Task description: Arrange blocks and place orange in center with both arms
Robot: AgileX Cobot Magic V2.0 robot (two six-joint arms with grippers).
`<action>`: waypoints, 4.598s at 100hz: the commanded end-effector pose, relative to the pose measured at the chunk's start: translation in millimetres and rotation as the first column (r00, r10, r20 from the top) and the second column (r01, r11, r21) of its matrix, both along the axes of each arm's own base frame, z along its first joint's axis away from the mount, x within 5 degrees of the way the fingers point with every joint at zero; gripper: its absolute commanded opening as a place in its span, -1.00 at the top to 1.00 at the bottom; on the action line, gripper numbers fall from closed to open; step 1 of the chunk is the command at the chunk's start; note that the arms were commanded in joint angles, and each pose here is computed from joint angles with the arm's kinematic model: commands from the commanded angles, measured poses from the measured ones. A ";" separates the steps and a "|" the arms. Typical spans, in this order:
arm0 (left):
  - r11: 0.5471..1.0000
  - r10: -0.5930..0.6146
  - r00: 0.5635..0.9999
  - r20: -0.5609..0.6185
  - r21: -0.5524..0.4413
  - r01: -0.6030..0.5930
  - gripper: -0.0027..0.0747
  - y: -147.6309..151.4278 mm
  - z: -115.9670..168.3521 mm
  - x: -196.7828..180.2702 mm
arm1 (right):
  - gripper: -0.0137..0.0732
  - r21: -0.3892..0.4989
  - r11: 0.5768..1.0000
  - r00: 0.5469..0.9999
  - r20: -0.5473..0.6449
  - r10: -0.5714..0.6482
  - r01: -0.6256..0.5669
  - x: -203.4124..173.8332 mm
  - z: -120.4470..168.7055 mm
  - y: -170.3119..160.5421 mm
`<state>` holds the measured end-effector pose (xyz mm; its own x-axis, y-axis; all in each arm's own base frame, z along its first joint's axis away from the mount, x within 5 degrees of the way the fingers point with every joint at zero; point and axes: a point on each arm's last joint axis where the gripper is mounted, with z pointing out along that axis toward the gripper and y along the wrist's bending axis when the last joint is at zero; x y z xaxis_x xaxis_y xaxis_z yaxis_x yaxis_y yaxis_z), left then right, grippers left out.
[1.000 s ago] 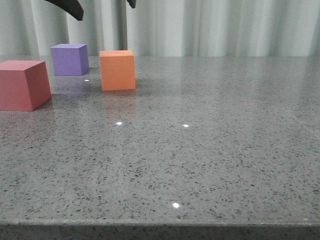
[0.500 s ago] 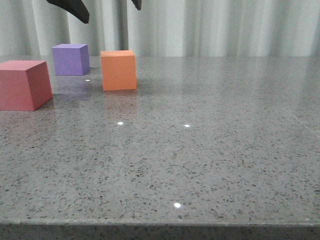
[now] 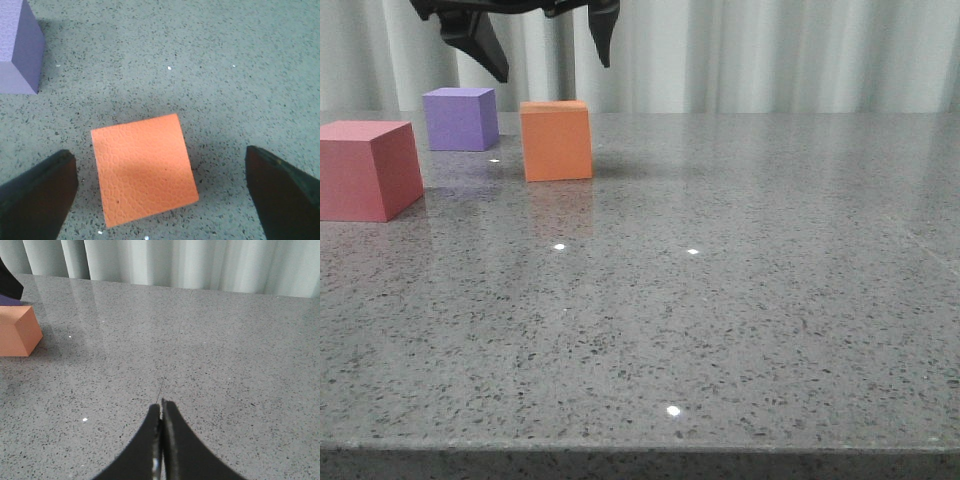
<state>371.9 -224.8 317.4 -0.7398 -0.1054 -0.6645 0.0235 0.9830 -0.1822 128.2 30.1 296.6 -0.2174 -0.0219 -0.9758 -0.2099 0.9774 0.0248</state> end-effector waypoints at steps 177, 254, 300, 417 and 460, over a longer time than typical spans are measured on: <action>0.989 -0.114 0.989 0.093 0.107 0.103 0.47 115.8 62.0 -4.8 | 0.94 0.008 1.000 0.995 0.102 0.019 -0.020 0.6 15.9 1.5; 0.989 -0.132 0.991 0.012 0.075 0.131 0.47 131.2 0.6 31.1 | 0.94 0.008 1.000 0.995 0.102 0.019 -0.020 0.6 15.9 1.5; 0.988 -0.131 0.991 -0.021 0.078 0.132 0.47 129.3 -17.3 39.6 | 0.94 0.008 1.000 0.995 0.102 0.019 -0.020 0.6 15.9 1.5; 0.991 -0.128 0.970 0.206 0.065 0.117 -0.70 141.7 75.9 -13.4 | 0.94 0.008 1.000 0.995 0.102 0.019 -0.020 0.6 15.9 1.5; 0.995 -0.097 0.861 0.499 0.037 0.091 -0.70 169.1 115.6 -130.2 | 0.94 0.008 1.000 0.995 0.102 0.019 -0.020 0.6 15.9 1.5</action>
<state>270.4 -62.9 413.3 -0.4668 -0.0049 -0.8844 0.1878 0.9766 -0.1045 128.2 30.1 296.6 -0.2174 -0.0219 -0.9758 -0.2099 0.9774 0.0248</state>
